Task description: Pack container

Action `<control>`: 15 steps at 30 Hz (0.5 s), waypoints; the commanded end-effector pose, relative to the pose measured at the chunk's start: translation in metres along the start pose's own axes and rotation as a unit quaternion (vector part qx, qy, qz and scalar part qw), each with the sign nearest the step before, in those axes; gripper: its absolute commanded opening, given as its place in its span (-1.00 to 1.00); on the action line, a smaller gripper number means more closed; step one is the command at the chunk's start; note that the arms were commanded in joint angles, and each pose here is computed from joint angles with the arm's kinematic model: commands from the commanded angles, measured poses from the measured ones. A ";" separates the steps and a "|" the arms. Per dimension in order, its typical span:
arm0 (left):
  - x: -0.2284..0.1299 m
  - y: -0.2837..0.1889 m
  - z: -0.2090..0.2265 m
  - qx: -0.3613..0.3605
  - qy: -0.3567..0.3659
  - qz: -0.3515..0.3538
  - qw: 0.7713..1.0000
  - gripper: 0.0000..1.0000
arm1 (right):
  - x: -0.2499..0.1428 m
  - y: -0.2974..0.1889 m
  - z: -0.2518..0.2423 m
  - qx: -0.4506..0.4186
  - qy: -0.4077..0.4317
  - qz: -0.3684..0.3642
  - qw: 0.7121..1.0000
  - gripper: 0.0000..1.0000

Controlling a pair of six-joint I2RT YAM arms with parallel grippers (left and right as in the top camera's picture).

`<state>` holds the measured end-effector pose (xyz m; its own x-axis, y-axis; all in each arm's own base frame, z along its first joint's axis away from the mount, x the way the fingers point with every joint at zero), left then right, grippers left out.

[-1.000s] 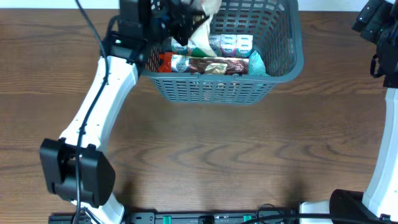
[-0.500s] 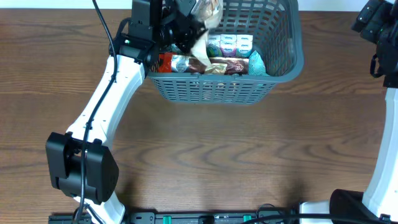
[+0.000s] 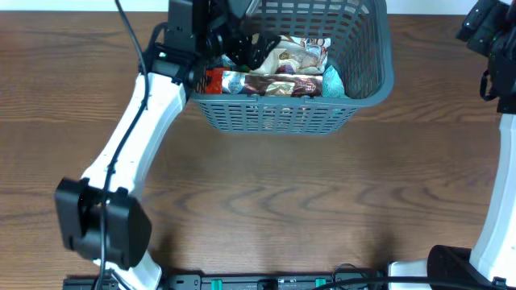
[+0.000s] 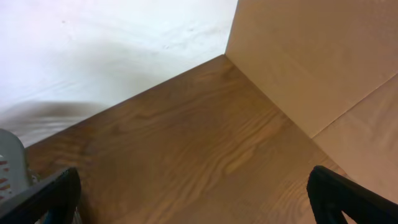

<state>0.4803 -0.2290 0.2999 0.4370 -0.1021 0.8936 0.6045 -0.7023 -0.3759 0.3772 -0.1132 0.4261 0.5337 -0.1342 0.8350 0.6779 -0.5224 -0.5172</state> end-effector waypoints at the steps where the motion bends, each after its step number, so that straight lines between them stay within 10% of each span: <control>1: 0.065 -0.058 0.001 0.101 0.033 -0.085 0.991 0.97 | -0.001 0.001 -0.002 -0.004 0.008 0.002 1.000 0.99; 5: 0.093 -0.126 0.036 0.297 0.023 -0.134 0.945 0.97 | -0.001 0.001 -0.002 -0.003 0.008 0.002 1.000 0.98; 11: 0.077 -0.252 0.077 0.573 -0.038 -0.133 0.808 0.97 | -0.001 0.001 -0.002 -0.003 0.008 0.002 1.000 0.99; 15: 0.055 -0.291 0.087 0.622 -0.071 -0.110 0.772 0.97 | -0.001 0.001 -0.002 -0.003 0.008 0.002 1.000 0.98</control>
<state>0.4068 -0.0199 0.4356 0.2654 0.0080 0.9641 0.9215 0.2922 -0.2561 0.3770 -0.1132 0.4259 0.5349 -0.1344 0.8342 0.6772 -0.5223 -0.5184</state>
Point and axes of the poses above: each gripper's point midway between its finger pads, its own y axis out along the fingers, its own z axis along the line the jaws close on, x = y × z, the point moved 1 cm from there along -y, back along the fingers, and after that the axes turned 10 degrees about -y, right-handed, at the moved point
